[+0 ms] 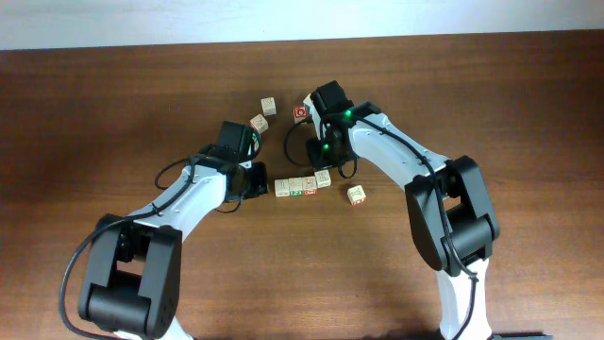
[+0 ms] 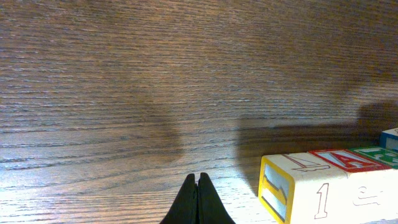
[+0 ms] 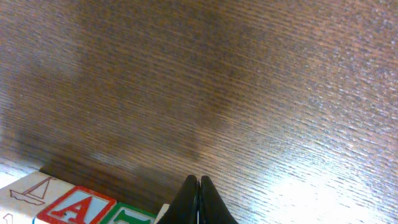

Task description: Rotate 5 blocks

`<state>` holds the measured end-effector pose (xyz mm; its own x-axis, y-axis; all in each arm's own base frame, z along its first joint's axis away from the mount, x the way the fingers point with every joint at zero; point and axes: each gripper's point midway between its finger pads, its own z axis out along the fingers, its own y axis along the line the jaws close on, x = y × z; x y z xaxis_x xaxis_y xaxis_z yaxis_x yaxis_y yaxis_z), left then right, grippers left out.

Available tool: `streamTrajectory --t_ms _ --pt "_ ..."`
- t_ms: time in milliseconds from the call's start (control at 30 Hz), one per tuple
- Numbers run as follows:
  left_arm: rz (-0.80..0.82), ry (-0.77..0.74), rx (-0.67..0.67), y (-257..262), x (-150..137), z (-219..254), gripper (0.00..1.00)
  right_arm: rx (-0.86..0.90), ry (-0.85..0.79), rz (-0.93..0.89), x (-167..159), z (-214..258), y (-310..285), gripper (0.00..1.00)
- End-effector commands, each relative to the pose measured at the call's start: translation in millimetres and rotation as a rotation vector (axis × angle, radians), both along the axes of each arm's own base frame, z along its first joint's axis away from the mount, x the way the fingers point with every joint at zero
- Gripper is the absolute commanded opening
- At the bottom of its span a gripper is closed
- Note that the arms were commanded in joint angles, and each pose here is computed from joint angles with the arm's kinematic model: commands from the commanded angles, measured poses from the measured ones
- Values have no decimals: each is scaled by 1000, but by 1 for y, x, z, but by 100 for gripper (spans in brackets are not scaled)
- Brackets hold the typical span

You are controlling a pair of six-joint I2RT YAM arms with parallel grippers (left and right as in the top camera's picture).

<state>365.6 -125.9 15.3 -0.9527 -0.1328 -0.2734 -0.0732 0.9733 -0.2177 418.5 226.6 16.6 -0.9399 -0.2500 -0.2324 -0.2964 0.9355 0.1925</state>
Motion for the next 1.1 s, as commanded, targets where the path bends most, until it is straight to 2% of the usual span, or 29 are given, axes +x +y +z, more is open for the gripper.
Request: streamTrajectory --t_ms 0,133,900,933,967,1067 --pt "18 4 12 4 1 -3 0 -3 0 11 0 1 -1 4" --pt "18 4 12 4 1 -3 1 -1 43 18 -10 -1 -2 4" --pt "18 5 12 4 1 -3 1 27 82 51 -19 0 3 4" --pt "18 5 11 4 1 -3 1 32 70 51 -16 1 4 5" --pt "18 5 11 4 1 -3 1 41 50 47 -9 6 5 12" --pt "18 5 11 4 1 -3 1 93 -76 1 34 88 -3 33"
